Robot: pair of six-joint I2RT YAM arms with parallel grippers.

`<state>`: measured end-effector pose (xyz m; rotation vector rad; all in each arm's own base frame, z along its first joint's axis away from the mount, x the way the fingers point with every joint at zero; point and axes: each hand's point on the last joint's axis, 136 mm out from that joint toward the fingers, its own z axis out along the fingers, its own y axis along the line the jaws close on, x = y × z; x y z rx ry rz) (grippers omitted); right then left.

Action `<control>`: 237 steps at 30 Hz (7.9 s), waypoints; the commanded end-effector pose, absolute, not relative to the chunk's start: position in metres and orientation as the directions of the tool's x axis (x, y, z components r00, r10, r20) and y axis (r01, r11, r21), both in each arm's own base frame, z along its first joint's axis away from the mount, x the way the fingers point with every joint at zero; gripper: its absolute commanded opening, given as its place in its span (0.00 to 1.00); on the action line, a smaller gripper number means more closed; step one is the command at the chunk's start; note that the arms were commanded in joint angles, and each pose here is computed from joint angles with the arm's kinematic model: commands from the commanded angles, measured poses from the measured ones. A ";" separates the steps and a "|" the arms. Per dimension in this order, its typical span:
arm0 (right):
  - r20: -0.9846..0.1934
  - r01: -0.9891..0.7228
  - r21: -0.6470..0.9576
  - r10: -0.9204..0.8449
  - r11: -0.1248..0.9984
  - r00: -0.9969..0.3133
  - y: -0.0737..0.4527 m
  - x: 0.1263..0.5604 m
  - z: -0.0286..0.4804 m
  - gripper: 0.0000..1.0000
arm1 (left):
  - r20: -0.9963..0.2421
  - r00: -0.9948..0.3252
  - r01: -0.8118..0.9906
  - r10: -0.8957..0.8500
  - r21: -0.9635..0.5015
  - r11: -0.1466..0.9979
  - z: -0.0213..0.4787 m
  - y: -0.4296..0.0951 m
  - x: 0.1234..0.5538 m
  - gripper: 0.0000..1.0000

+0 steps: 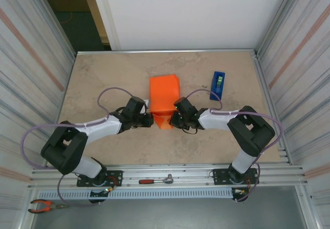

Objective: Wrap the gift box in paper

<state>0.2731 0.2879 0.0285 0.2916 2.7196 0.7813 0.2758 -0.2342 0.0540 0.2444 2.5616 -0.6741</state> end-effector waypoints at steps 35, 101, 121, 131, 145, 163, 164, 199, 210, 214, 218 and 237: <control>-0.276 0.096 0.666 0.364 0.740 -0.890 0.278 0.330 0.130 0.00 | -0.557 -0.831 0.274 -0.011 -0.426 0.862 0.133 -0.221 0.321 0.12; -0.183 0.213 0.668 0.435 0.713 -0.882 0.209 0.350 0.092 0.00 | -0.523 -0.842 0.204 -0.132 -0.535 0.820 0.132 -0.197 0.339 0.55; -0.167 0.162 0.629 0.335 0.760 -0.927 0.284 0.264 0.039 0.00 | -0.500 -0.859 0.388 0.104 -0.505 0.771 0.079 -0.259 0.234 0.09; -0.160 0.160 0.615 0.321 0.772 -0.933 0.291 0.264 0.031 0.00 | -0.489 -0.860 0.411 0.143 -0.500 0.762 0.060 -0.273 0.235 0.08; -0.139 0.176 0.600 0.318 0.781 -0.938 0.290 0.261 0.019 0.00 | -0.489 -0.853 0.430 0.182 -0.462 0.776 0.039 -0.277 0.244 0.07; -0.174 0.180 0.597 0.344 0.782 -0.923 0.277 0.257 0.036 0.00 | -0.492 -0.850 0.436 0.189 -0.455 0.777 0.044 -0.271 0.237 0.07; -0.180 0.183 0.591 0.350 0.785 -0.919 0.273 0.256 0.036 0.00 | -0.502 -0.845 0.439 0.181 -0.460 0.772 0.052 -0.271 0.238 0.08; -0.173 0.185 0.498 0.306 0.847 -0.936 0.287 0.250 0.017 0.27 | -0.578 -0.816 0.342 -0.020 -0.511 0.789 0.118 -0.220 0.294 0.46; -0.220 0.165 0.420 0.276 0.892 -0.936 0.284 0.242 0.019 0.27 | -0.573 -0.819 0.338 -0.022 -0.515 0.788 0.117 -0.219 0.293 0.46; -0.233 0.161 0.408 0.273 0.899 -0.933 0.283 0.242 0.020 0.26 | -0.571 -0.821 0.338 -0.021 -0.516 0.787 0.116 -0.219 0.293 0.46; -0.238 0.170 0.397 0.280 0.902 -0.930 0.281 0.244 0.019 0.26 | -0.568 -0.823 0.337 -0.021 -0.516 0.787 0.115 -0.219 0.293 0.46; -0.253 0.170 0.393 0.284 0.904 -0.925 0.286 0.251 0.016 0.12 | -0.559 -0.829 0.339 -0.017 -0.526 0.780 0.113 -0.222 0.293 0.46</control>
